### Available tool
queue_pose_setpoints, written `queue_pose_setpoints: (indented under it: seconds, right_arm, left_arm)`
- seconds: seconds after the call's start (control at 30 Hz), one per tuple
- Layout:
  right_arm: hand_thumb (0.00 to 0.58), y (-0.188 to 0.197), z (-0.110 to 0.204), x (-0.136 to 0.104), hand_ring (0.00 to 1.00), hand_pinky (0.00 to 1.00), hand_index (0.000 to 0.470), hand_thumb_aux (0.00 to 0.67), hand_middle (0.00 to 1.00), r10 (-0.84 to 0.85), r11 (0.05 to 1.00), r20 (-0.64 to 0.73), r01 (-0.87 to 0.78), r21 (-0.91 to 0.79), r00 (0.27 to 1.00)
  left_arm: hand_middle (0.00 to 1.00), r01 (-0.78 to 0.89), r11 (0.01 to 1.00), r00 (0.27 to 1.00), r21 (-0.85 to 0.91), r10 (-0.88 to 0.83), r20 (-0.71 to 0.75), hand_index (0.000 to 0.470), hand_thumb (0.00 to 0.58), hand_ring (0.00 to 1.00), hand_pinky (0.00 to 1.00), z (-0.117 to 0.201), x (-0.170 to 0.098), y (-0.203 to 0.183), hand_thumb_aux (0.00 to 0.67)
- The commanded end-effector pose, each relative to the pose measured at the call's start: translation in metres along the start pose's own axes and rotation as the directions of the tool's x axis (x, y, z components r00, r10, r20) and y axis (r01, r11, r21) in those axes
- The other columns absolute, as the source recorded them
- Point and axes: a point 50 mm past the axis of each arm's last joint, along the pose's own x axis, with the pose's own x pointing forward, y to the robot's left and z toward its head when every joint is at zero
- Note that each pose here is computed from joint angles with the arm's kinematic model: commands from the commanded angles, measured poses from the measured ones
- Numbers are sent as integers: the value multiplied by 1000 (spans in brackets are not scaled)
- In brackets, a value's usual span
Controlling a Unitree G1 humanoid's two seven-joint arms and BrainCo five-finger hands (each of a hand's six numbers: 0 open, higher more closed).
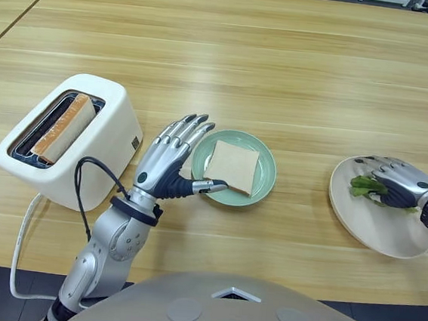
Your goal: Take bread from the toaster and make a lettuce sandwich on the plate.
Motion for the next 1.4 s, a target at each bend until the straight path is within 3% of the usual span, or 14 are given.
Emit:
queue_pose_setpoints:
  seconds: [0.03,0.2,0.4,0.6,0.83,0.87,0.9,1.03,1.07,1.1,1.13,1.27,1.33,1.4]
  right_arm:
    - [580,-50,28,17,0,0,470,670,0,-182,983,164,176,48,970]
    - [580,-102,97,51,0,0,470,670,0,-255,967,465,234,103,848]
    - [580,-115,158,89,0,0,470,670,0,-176,984,649,151,94,740]
    - [580,-99,198,116,0,0,470,670,0,-95,995,717,83,52,691]
    - [580,-80,208,132,0,0,470,670,0,-112,985,666,171,-24,738]
    - [573,-79,208,132,0,0,420,599,0,-115,982,664,186,-37,739]
    - [527,-78,208,132,0,0,328,468,0,-118,979,664,199,-47,738]
    - [334,-87,202,127,0,0,164,234,0,-177,963,642,267,-44,746]
    - [227,-91,201,125,0,0,103,147,0,-195,958,635,284,-40,747]
    - [172,-94,199,122,0,0,76,108,0,-208,954,631,297,-38,747]
    - [124,-97,198,120,0,0,53,76,0,-217,950,628,308,-39,748]
    - [71,-107,194,115,0,0,29,42,0,-248,942,611,335,-30,752]
    - [0,-111,191,113,0,0,0,0,0,-259,938,599,346,-32,758]
    - [0,-113,187,111,0,0,0,0,0,-264,935,586,353,-41,767]
  left_arm:
    - [0,-41,996,998,-83,37,-56,0,0,0,0,-3,-13,6,0]
    - [0,-77,981,994,-179,60,-94,0,0,0,0,-9,-18,4,0]
    - [0,-71,975,996,-210,57,-75,0,0,0,0,-8,-16,1,0]
    - [0,-69,973,996,-220,55,-69,0,0,0,0,-8,-17,0,0]
    - [0,-37,972,997,-234,18,-81,0,0,0,0,-10,-21,-3,0]
    - [0,-32,967,996,-254,9,-88,0,0,0,0,-10,-22,-5,0]
    - [0,-29,958,995,-284,1,-95,0,0,0,0,-11,-22,-6,0]
    - [0,-11,949,996,-314,-17,-88,0,0,0,0,-10,-24,-7,0]
    - [0,-9,949,996,-314,-19,-86,0,0,0,0,-9,-24,-7,0]
    - [0,-7,949,996,-315,-20,-83,0,0,0,0,-9,-24,-7,0]
    - [0,-5,949,996,-315,-21,-81,0,0,0,0,-9,-24,-6,0]
    - [0,-7,949,997,-314,-16,-70,0,0,0,0,-6,-25,-1,0]
    - [0,-14,951,998,-310,-5,-60,0,0,0,0,-4,-25,4,0]
    - [0,-36,958,999,-285,27,-36,0,0,0,0,1,-26,16,0]
